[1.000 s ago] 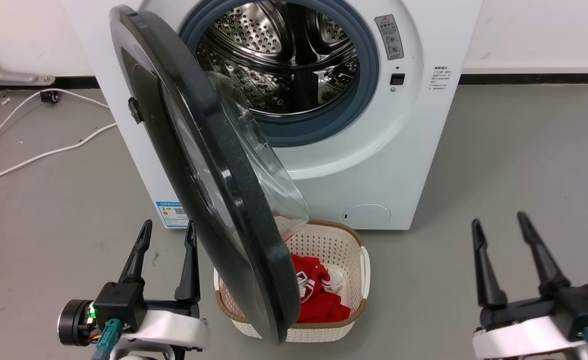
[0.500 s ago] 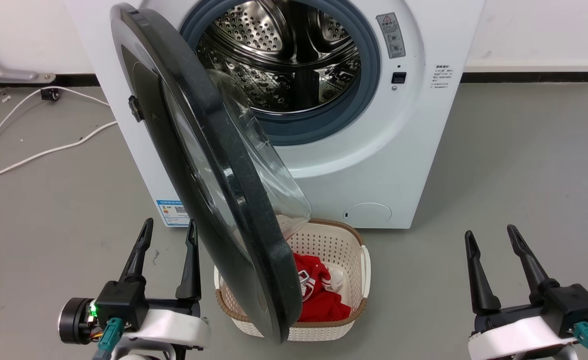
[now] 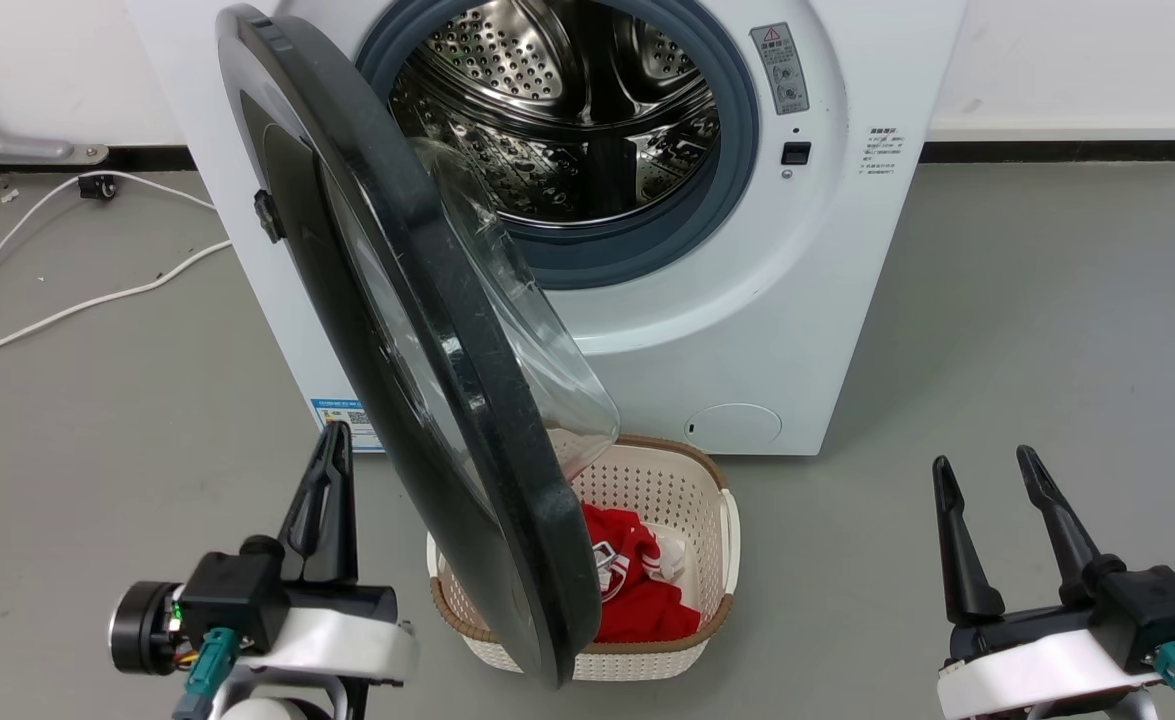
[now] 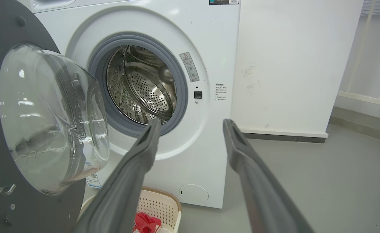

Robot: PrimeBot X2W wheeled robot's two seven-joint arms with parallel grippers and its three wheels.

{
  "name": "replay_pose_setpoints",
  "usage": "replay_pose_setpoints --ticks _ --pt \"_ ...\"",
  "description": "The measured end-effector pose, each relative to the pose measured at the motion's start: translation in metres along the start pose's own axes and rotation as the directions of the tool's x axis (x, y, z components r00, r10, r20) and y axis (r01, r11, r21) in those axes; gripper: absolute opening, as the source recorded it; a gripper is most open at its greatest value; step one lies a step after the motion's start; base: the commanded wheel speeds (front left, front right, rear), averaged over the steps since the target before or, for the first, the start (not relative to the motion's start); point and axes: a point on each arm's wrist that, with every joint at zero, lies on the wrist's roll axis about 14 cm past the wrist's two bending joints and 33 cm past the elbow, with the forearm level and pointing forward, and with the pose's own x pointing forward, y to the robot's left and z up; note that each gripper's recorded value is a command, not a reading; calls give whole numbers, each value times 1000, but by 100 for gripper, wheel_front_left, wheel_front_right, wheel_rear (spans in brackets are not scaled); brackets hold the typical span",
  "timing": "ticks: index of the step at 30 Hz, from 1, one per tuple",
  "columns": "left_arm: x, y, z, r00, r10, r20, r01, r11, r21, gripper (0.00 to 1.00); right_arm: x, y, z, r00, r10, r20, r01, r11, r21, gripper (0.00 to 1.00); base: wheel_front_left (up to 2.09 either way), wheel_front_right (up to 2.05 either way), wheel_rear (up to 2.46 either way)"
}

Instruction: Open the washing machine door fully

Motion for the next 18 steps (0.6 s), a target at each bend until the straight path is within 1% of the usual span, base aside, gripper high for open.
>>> replay_pose_setpoints --ticks 4,7,9,12,15,18 --pt "7 1 21 998 3 69 -3 1000 1 0 0 0 0 1000 0 0 0 1000 8 100 0 0 0" --pt "16 1 63 980 2 199 -6 1000 16 0 1 0 -1 1000 -1 0 1 1000 11 100 0 0 0" --pt "19 1 97 953 3 303 -10 1000 22 0 1 0 -1 1000 -3 0 3 1000 17 100 0 0 0" --pt "15 -2 148 891 -11 454 -12 999 48 0 1 0 -1 1000 -2 -1 2 1000 18 100 0 0 0" --pt "6 -10 199 801 -42 598 -6 997 77 0 1 1 -2 1000 0 -3 0 1000 19 100 0 0 0" --pt "-7 -22 234 718 -87 690 21 994 104 0 0 1 -2 1000 -1 -4 1 1000 20 100 0 0 0"
